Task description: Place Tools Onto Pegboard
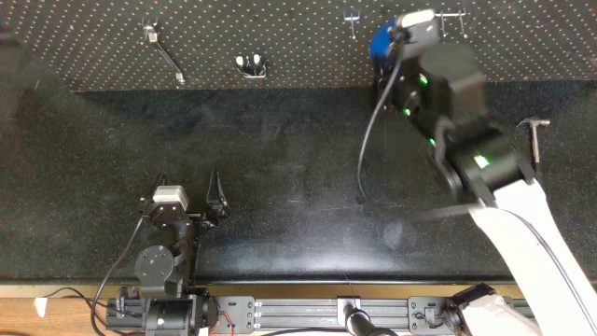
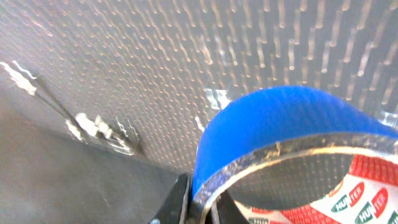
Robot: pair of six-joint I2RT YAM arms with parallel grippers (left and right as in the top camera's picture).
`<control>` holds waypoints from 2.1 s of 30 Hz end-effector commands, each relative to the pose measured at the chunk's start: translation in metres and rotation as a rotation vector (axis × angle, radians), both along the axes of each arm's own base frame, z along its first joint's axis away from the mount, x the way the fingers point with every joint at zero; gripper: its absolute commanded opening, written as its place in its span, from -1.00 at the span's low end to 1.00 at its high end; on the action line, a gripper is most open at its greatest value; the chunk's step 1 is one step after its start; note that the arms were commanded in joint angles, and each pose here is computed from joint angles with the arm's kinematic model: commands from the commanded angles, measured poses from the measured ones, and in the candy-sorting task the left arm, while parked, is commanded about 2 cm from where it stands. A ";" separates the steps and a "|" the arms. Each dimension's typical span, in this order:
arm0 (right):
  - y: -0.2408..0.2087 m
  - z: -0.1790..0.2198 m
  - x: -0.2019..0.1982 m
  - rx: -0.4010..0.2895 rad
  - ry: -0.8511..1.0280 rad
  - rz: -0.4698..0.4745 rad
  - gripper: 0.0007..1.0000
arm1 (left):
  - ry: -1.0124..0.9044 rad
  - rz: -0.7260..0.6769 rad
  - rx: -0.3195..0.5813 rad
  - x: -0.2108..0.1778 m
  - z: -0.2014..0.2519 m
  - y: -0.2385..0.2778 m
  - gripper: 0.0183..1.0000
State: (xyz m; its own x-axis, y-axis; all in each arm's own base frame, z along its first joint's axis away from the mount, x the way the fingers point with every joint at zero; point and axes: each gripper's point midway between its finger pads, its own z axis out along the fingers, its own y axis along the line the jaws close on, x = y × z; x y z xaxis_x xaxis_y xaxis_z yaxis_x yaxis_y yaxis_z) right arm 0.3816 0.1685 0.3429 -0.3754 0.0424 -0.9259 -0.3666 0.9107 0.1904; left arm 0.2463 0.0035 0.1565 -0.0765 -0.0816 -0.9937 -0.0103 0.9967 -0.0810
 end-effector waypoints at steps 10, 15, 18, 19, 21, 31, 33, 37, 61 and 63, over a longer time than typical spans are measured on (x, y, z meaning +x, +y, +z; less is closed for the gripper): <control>0.051 -0.071 0.043 -0.132 0.033 -0.038 -0.85 | 0.003 0.005 0.010 0.000 -0.001 0.001 0.99; 0.064 -0.094 0.067 -0.169 0.001 -0.023 -0.85 | 0.003 0.005 0.010 0.000 -0.001 0.001 0.99; 0.072 -0.102 0.079 -0.173 -0.029 -0.018 -0.85 | 0.003 0.005 0.010 0.000 -0.001 0.001 0.99; 0.073 -0.103 0.081 -0.173 -0.033 -0.018 -0.85 | 0.003 0.005 0.010 0.000 -0.001 0.001 1.00; 0.075 -0.106 0.085 -0.169 -0.040 -0.019 -0.85 | 0.003 0.005 0.010 0.000 -0.001 0.001 0.99; 0.069 -0.092 0.058 -0.183 0.010 0.039 0.02 | 0.003 0.005 0.010 0.000 -0.001 0.001 0.99; 0.056 -0.076 0.037 -0.200 0.029 0.042 0.02 | 0.003 0.005 0.010 0.000 -0.001 0.001 0.99; 0.041 -0.068 0.030 -0.228 0.029 0.032 0.11 | 0.003 0.005 0.010 0.000 -0.001 0.001 0.99; -0.343 -0.305 -0.142 -0.392 1.151 -0.322 0.95 | 0.003 0.005 0.010 0.000 -0.001 0.001 0.99; -0.336 -0.314 -0.126 -0.361 1.090 -0.254 0.95 | 0.003 0.005 0.010 0.000 -0.001 0.001 0.99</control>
